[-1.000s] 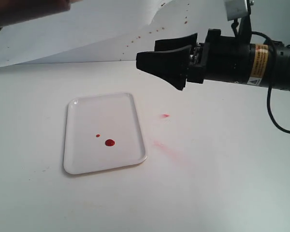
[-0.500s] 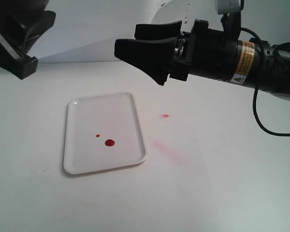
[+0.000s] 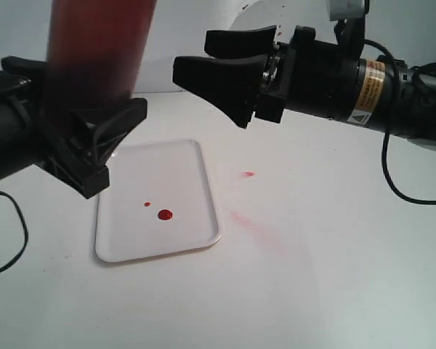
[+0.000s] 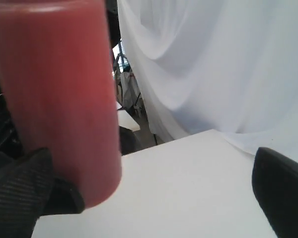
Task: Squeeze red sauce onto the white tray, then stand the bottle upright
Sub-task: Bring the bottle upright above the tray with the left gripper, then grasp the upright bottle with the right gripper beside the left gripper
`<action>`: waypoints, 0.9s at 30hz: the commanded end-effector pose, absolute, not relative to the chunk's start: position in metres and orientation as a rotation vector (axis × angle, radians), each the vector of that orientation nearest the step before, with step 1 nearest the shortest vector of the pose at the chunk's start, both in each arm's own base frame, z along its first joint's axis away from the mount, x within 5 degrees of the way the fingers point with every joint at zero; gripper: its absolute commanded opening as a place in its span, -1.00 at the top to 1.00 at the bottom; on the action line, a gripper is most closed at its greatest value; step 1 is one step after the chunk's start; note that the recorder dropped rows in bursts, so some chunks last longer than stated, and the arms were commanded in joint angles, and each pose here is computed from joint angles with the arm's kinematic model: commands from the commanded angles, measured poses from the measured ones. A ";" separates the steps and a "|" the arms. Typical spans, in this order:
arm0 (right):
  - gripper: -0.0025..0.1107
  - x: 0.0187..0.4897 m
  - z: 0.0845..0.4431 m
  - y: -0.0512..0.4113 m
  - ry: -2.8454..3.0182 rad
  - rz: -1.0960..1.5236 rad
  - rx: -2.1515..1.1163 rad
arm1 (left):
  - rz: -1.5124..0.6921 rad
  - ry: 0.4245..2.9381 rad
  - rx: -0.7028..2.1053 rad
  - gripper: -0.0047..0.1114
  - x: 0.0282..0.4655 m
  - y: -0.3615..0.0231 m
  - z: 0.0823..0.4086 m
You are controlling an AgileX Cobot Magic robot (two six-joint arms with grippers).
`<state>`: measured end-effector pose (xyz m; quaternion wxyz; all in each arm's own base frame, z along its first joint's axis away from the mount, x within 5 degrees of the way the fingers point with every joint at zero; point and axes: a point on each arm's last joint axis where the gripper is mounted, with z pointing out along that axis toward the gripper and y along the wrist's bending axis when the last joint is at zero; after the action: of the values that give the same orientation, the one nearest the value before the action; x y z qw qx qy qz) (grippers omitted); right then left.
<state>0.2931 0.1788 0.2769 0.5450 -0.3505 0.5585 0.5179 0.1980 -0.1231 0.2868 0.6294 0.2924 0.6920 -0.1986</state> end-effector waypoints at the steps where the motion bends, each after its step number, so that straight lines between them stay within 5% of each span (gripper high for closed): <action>1: -0.90 0.287 0.277 0.180 1.304 1.215 -0.903 | -0.663 1.459 0.645 0.92 0.206 -0.141 0.283; 19: -0.83 0.266 0.281 0.215 1.186 1.222 -0.971 | -0.889 1.449 0.704 0.92 0.231 -0.170 0.225; 22: -0.57 0.267 0.282 0.216 1.187 1.221 -0.945 | -0.897 1.453 0.767 0.92 0.228 -0.173 0.220; 27: 0.31 0.266 0.281 0.217 1.189 1.217 -0.962 | -0.907 1.433 0.747 0.92 0.228 -0.172 0.223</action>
<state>0.2703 0.2159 0.2788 0.5569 -0.4009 0.5132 0.5155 0.2283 -0.1708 0.2135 0.5813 0.3362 0.6417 -0.3706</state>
